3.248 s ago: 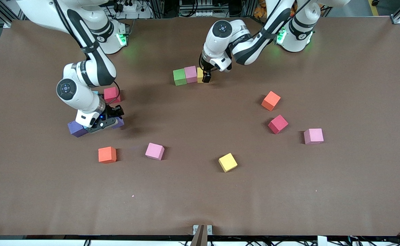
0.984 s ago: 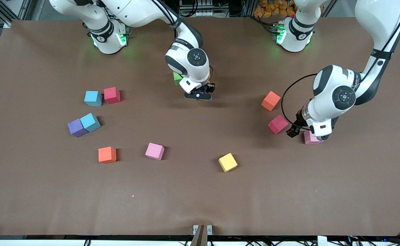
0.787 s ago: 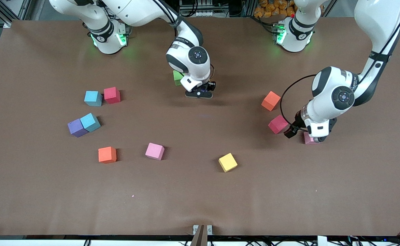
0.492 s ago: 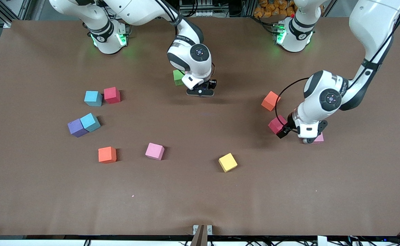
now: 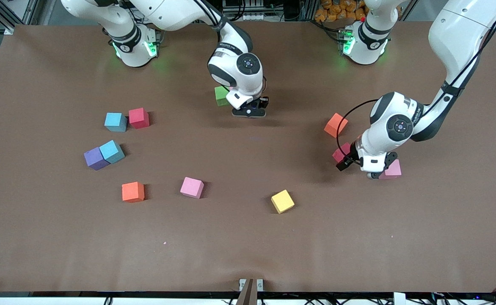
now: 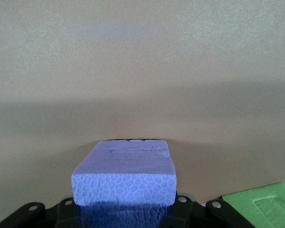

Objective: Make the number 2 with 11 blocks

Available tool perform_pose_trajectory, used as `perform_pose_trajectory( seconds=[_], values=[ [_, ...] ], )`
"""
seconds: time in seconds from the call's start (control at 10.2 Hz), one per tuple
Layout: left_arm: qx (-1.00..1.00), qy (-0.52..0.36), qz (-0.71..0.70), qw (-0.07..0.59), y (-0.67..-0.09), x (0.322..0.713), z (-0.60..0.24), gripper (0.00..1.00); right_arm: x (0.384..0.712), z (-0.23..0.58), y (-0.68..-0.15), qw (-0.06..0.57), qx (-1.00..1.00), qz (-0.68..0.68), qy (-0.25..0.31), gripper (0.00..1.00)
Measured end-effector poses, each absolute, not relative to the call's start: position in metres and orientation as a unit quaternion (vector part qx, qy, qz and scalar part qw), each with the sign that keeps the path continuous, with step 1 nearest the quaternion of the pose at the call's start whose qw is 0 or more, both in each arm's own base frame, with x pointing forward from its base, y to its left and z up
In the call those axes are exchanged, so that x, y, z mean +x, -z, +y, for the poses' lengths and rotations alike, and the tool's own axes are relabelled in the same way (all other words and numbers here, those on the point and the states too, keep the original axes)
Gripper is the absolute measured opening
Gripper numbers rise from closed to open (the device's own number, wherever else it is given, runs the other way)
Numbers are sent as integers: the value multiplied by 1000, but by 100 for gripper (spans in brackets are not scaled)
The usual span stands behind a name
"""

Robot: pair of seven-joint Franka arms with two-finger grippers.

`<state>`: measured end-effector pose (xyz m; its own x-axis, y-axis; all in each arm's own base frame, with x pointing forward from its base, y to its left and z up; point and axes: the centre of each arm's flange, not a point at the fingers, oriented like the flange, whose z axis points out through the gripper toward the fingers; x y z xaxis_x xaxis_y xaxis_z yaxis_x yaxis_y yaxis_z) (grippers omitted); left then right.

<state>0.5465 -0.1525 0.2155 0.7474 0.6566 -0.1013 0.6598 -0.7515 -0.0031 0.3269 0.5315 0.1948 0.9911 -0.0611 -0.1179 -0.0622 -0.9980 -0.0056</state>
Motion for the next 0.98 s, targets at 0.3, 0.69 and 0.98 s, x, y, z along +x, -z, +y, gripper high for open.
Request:
perform_pose_trajectory(
  seconds=[0.3, 0.69, 0.98],
  values=[
    [934, 47, 355, 8, -214, 546, -151, 100, 321, 532, -193, 0, -998, 25, -57, 56],
    [930, 38, 366, -4, -231, 552, -148, 100, 319, 529, -189, -7, -998, 17, -52, 56],
    [930, 44, 366, -8, -226, 548, -152, 100, 319, 529, -189, -8, -998, 20, -51, 57]
  ],
)
